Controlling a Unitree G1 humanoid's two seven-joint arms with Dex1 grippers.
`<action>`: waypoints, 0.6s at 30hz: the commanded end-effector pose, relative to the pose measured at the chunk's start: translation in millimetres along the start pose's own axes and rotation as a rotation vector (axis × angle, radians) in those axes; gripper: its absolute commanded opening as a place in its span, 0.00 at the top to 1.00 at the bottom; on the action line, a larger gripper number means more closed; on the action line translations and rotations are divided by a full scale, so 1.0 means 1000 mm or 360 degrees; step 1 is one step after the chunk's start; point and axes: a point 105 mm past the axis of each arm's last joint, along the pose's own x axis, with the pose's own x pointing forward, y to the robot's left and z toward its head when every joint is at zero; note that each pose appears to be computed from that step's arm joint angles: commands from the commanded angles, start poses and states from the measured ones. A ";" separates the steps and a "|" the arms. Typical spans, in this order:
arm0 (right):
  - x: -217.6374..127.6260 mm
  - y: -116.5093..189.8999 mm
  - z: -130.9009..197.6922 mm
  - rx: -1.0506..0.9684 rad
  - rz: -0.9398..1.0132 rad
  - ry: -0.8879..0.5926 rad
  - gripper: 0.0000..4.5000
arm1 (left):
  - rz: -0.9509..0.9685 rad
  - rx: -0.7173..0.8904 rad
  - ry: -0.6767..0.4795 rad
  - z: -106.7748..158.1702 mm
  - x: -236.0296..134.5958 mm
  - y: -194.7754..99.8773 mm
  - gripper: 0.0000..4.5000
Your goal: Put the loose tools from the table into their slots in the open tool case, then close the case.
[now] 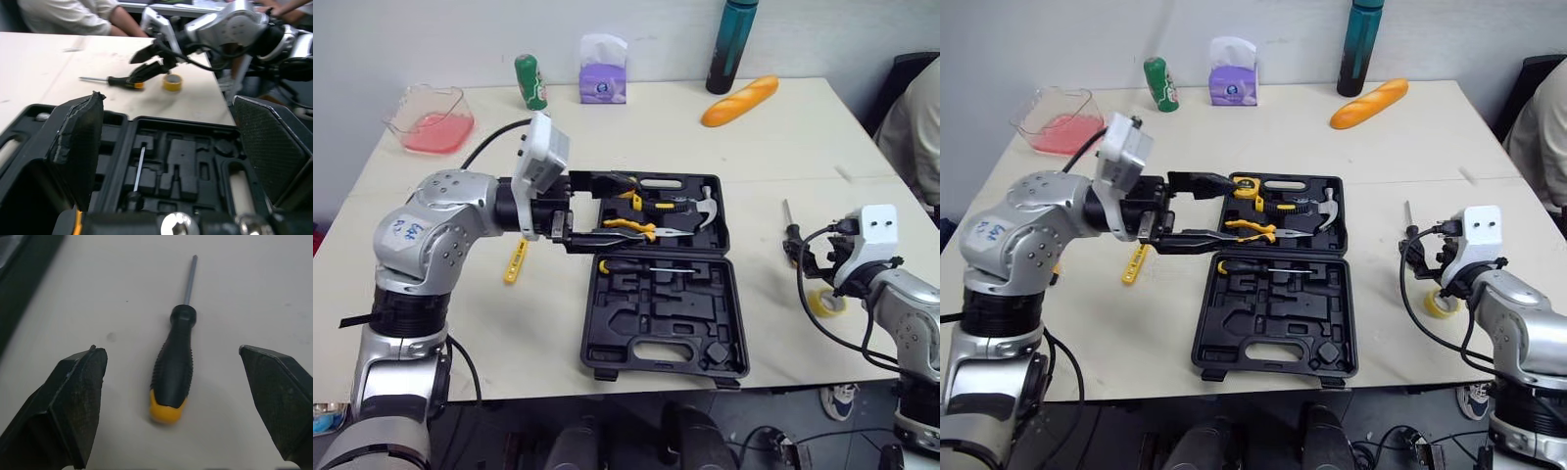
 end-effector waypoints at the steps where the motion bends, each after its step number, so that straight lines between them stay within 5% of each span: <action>1: 0.009 -0.007 0.006 0.0023 -0.0108 -0.0033 0.00 | -0.0087 0.0084 -0.0031 0.008 0.014 0.001 0.01; 18: 0.031 0.002 -0.004 0.0095 0.0046 0.0277 0.00 | -0.0177 0.0112 -0.0042 0.004 0.028 0.006 0.01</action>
